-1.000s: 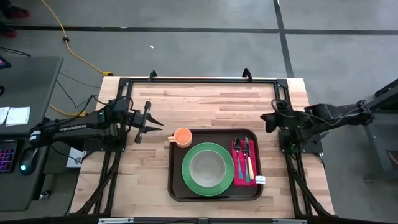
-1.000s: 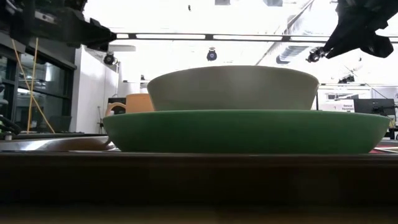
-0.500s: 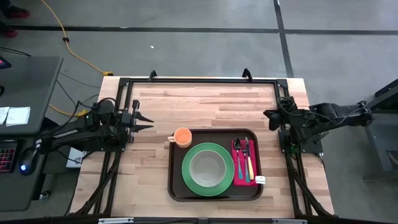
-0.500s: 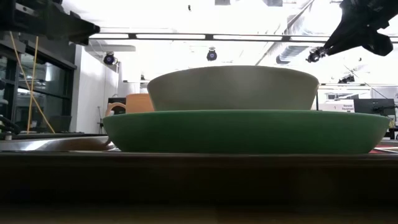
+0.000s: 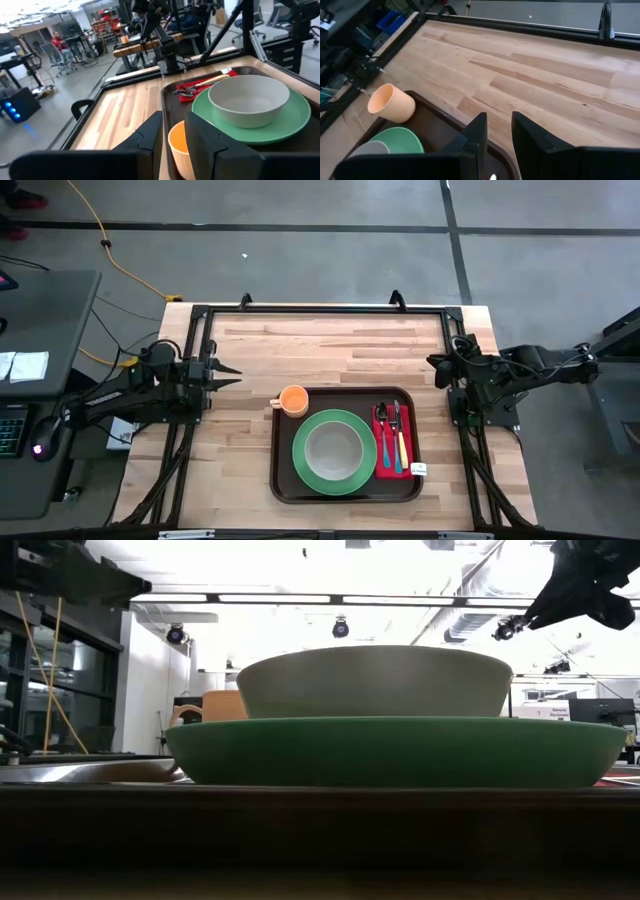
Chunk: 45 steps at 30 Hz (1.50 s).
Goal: Set up tray
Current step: Return to Home Position
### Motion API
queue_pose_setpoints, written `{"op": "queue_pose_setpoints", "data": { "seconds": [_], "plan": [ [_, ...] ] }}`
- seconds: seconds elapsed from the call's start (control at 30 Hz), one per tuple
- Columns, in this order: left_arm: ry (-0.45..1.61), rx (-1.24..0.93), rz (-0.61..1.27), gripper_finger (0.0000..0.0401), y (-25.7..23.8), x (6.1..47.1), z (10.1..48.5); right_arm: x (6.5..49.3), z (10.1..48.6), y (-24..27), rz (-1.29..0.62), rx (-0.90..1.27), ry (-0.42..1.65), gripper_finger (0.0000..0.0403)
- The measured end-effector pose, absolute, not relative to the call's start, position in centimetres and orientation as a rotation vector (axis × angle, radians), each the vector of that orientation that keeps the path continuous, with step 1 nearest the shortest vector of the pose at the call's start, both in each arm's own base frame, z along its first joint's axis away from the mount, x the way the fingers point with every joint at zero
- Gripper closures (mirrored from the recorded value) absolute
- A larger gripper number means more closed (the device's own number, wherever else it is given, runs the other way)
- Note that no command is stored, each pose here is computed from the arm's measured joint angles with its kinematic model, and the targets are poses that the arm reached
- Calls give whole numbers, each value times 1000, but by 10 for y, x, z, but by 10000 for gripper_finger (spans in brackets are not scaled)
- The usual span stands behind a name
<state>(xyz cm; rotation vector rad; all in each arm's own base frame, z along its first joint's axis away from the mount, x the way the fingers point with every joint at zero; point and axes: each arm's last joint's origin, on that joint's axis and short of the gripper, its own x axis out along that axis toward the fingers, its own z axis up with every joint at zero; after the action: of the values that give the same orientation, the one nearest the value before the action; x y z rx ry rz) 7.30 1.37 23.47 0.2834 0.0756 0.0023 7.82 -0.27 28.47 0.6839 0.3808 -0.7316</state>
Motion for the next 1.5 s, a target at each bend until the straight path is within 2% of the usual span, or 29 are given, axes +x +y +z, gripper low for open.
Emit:
{"op": "queue_pose_setpoints", "data": {
  "seconds": [0.6,0.93,1.17,1.5],
  "plan": [
    [49,314,28,288,14,71,224,77,284,-4,-769,659,373,336],
    [-3,310,-37,288,13,76,217,71,291,-3,-644,644,339,336],
    [-57,380,-77,288,12,76,222,63,293,-4,-578,624,313,336],
    [-96,389,-116,288,11,76,225,66,245,0,-350,665,138,336]
  ]
}}
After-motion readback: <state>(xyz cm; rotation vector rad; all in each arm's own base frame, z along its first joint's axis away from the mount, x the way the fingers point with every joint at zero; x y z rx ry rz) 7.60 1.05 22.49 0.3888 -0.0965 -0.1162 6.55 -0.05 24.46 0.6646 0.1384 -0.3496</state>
